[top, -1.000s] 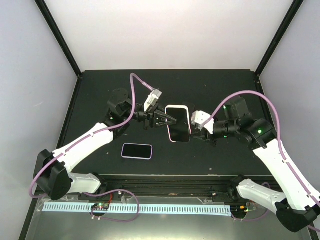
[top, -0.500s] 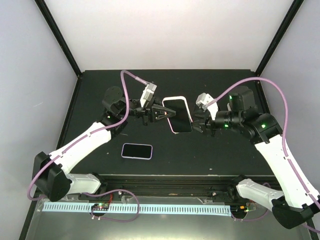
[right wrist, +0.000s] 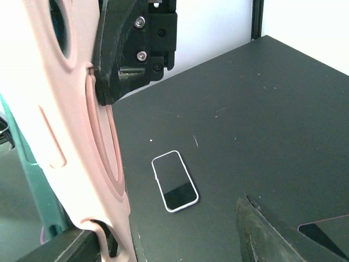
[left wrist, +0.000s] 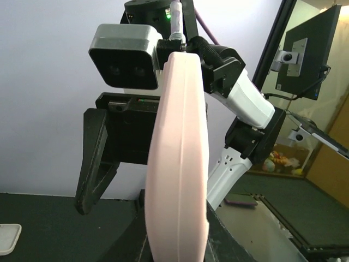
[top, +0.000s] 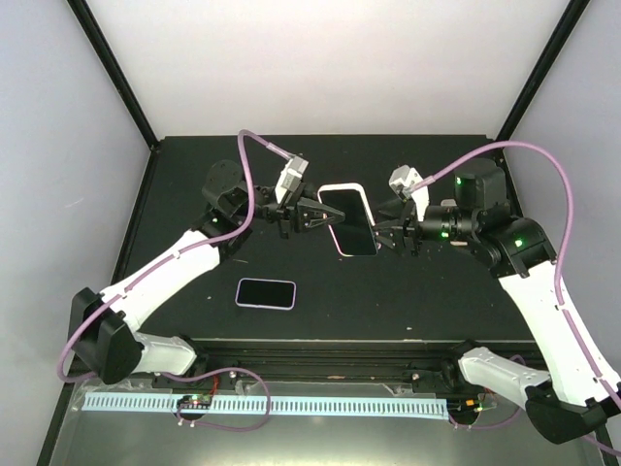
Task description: Take the phone out of the phone case
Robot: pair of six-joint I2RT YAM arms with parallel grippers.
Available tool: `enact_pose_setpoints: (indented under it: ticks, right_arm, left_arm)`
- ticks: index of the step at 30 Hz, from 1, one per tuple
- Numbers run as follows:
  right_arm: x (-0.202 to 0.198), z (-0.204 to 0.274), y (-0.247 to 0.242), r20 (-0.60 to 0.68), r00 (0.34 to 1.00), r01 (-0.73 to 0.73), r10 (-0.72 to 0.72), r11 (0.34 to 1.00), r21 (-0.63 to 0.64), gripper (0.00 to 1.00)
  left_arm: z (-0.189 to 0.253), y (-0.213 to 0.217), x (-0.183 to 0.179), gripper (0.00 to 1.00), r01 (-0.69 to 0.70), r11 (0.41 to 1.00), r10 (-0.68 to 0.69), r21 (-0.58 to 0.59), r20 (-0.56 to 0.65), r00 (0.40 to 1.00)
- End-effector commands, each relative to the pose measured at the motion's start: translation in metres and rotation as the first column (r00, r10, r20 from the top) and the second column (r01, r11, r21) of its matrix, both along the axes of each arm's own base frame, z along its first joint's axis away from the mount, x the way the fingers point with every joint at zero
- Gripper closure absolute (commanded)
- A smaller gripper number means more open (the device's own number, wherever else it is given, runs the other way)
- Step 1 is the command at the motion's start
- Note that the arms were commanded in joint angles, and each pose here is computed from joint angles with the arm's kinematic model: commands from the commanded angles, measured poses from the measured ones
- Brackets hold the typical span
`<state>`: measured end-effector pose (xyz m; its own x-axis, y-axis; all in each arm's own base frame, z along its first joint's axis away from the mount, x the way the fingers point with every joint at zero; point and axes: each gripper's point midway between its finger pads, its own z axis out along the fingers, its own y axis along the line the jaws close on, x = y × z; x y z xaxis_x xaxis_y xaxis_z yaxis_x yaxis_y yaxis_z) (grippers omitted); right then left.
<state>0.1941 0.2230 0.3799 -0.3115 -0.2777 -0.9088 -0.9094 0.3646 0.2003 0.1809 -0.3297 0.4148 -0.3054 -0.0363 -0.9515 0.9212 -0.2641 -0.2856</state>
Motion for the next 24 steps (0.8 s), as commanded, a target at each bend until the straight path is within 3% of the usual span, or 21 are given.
enact_pose_setpoints:
  ticks: [1, 6, 10, 11, 13, 14, 16, 18, 20, 24]
  right_arm:
    - [-0.002, 0.096, 0.012, 0.295, 0.955, -0.099, 0.031, 0.971, 0.217, 0.46]
    - [0.002, 0.056, 0.018, 0.196, 0.979, -0.100, 0.059, 0.973, 0.207, 0.77]
    - [-0.005, 0.012, 0.019, 0.098, 0.991, -0.114, 0.097, 0.976, 0.188, 0.98]
    - [-0.002, 0.001, 0.017, 0.076, 0.994, -0.087, 0.074, 0.979, 0.184, 0.99]
    - [0.005, -0.020, 0.013, 0.028, 1.000, -0.009, 0.005, 0.985, 0.170, 0.99]
    - [0.011, -0.037, 0.010, -0.014, 0.999, 0.041, -0.039, 0.988, 0.151, 0.99]
    - [0.018, -0.059, 0.005, -0.098, 0.990, 0.111, -0.098, 0.985, 0.132, 0.99]
    - [0.021, -0.082, 0.001, -0.190, 0.973, 0.156, -0.132, 0.981, 0.118, 0.99]
    - [0.018, -0.104, -0.001, -0.272, 0.951, 0.175, -0.147, 0.981, 0.081, 0.99]
    - [0.019, -0.142, -0.016, -0.375, 0.888, 0.268, -0.266, 0.962, -0.047, 0.99]
  left_arm:
    - [-0.064, -0.024, -0.026, 0.98, 0.233, 0.956, -0.183, 0.176, -0.259, 0.948]
    - [-0.072, -0.034, -0.011, 0.98, 0.179, 0.964, -0.117, 0.196, -0.290, 0.950]
    - [-0.087, -0.046, 0.027, 0.97, -0.001, 0.967, 0.091, 0.256, -0.340, 0.936]
    - [-0.091, -0.046, 0.035, 0.96, -0.051, 0.963, 0.144, 0.266, -0.344, 0.928]
    - [-0.091, -0.042, 0.052, 0.85, -0.181, 0.947, 0.266, 0.267, -0.330, 0.906]
    - [-0.089, -0.039, 0.059, 0.74, -0.246, 0.935, 0.321, 0.256, -0.316, 0.893]
    - [-0.083, -0.027, 0.072, 0.47, -0.379, 0.896, 0.436, 0.233, -0.288, 0.853]
    - [-0.078, -0.006, 0.084, 0.31, -0.530, 0.827, 0.562, 0.188, -0.272, 0.781]
    - [-0.076, 0.017, 0.093, 0.25, -0.654, 0.740, 0.671, 0.157, -0.254, 0.697]
    - [-0.096, 0.043, 0.100, 0.23, -0.810, 0.545, 0.838, 0.216, -0.134, 0.529]
